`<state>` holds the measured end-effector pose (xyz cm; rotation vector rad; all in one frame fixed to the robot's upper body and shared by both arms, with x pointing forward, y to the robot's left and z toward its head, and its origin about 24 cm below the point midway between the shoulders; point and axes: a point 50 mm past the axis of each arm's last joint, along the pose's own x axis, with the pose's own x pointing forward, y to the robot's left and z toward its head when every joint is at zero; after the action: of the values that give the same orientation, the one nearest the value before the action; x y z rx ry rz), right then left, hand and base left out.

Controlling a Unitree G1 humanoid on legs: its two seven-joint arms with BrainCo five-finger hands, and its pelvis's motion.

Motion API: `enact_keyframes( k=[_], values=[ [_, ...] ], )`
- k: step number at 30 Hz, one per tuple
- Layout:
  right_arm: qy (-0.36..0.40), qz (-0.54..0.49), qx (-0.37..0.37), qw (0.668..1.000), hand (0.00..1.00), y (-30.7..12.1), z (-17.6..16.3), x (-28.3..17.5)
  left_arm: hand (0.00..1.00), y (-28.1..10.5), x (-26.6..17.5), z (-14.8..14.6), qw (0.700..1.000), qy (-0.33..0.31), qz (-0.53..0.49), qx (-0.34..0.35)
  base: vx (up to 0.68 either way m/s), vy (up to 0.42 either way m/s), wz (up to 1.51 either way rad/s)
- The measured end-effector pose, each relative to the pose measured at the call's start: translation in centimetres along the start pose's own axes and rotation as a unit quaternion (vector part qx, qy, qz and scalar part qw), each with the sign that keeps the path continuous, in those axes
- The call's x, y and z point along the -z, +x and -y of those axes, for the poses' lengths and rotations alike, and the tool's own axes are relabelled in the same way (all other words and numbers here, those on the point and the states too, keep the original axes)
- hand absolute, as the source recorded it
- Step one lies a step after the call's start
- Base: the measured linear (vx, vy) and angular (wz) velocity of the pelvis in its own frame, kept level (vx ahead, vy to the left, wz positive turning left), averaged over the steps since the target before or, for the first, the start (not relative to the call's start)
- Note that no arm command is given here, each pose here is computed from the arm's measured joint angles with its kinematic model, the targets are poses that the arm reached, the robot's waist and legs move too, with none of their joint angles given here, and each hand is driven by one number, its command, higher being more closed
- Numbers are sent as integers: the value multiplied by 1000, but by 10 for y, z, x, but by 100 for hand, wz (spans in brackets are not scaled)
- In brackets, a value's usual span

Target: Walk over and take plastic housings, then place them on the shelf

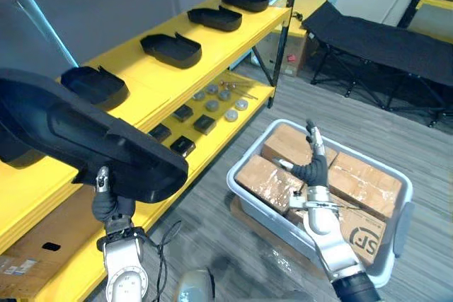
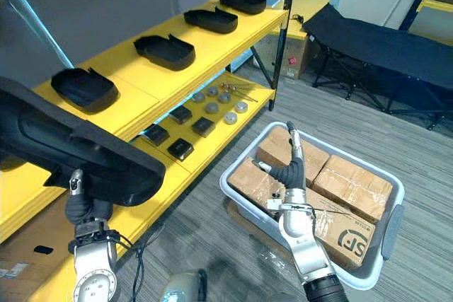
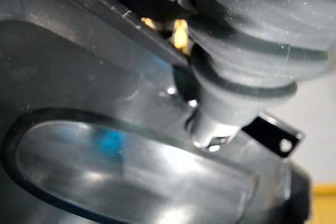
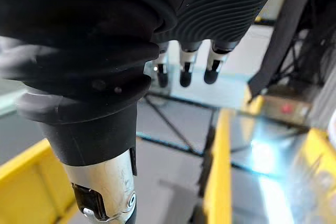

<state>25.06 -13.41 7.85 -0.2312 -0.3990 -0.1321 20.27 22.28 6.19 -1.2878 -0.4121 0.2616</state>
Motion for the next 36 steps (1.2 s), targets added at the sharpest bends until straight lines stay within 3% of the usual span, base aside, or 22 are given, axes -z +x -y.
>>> enact_keyframes(
  k=[8,20,29,36],
  values=[
    [7,13,-18,1000,0,4,-9,-5,100,1,-1,9,1000,-1,7,14,-1,11,14],
    [23,45,-32,998,0,-6,-18,-12,100,6,6,12,997,50,-49,19,38,14,32],
    [-26,78,3,997,0,4,21,-14,100,5,31,6,995,33,-95,8,71,-134,32],
    [9,118,-13,993,0,5,20,-28,100,4,35,8,995,25,-95,14,47,-21,23]
  ],
)
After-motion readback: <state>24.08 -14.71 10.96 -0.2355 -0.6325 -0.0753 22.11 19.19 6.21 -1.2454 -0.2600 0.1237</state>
